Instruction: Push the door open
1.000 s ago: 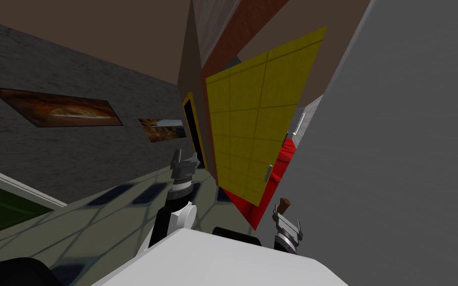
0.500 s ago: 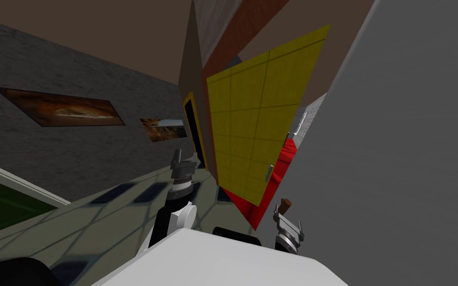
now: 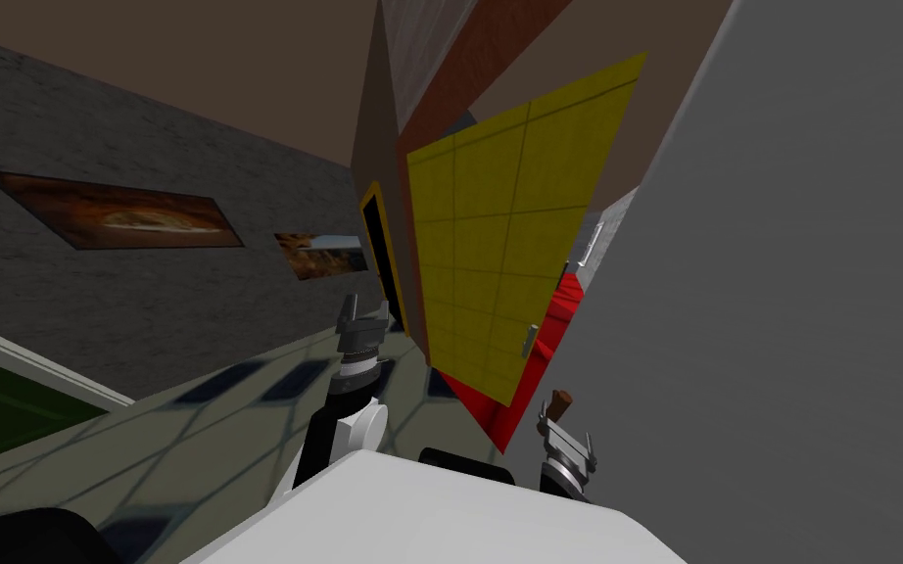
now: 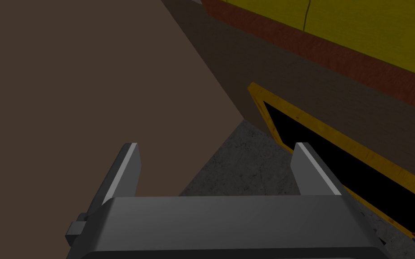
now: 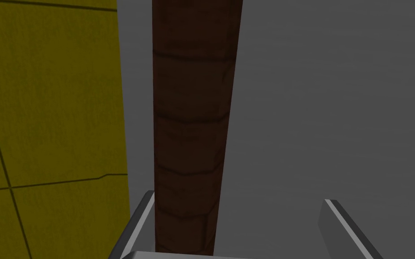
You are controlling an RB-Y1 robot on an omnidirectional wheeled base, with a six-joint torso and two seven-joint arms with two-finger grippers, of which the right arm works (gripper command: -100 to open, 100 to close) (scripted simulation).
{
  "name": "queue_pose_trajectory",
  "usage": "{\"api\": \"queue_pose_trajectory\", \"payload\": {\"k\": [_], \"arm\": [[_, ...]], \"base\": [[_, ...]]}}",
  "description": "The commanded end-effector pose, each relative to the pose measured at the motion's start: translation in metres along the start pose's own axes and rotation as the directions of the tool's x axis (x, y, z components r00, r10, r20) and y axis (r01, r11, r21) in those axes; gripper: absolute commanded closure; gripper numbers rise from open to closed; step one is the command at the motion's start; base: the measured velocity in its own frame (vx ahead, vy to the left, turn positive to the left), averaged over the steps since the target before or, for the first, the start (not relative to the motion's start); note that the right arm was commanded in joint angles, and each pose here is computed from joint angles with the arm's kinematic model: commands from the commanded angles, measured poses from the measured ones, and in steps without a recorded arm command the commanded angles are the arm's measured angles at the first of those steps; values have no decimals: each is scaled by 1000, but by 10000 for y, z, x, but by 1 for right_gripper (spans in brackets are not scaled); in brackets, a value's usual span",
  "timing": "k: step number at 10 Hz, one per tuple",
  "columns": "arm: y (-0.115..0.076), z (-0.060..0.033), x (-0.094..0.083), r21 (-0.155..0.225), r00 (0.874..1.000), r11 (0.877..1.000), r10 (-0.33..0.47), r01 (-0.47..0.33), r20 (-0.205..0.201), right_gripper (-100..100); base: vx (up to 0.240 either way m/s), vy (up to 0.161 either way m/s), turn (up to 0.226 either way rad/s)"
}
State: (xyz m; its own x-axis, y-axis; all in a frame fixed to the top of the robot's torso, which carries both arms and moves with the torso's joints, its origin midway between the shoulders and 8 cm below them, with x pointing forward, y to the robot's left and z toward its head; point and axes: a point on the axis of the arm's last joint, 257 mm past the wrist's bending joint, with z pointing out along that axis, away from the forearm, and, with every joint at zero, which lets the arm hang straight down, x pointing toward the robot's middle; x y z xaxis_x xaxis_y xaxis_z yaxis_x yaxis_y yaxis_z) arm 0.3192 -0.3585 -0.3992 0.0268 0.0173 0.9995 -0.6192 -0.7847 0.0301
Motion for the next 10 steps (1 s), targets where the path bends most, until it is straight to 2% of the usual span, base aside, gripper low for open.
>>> {"api": "queue_pose_trajectory", "payload": {"k": [1, 2, 10], "arm": [[254, 18, -58, -47, 1000, 999, -26, 27, 9, 100], [322, 21, -73, -61, 999, 998, -33, 33, 12, 100], [322, 21, -73, -61, 999, 998, -33, 33, 12, 100]], "base": [[-22, -56, 129], [-62, -77, 136], [-3, -4, 5]]}}
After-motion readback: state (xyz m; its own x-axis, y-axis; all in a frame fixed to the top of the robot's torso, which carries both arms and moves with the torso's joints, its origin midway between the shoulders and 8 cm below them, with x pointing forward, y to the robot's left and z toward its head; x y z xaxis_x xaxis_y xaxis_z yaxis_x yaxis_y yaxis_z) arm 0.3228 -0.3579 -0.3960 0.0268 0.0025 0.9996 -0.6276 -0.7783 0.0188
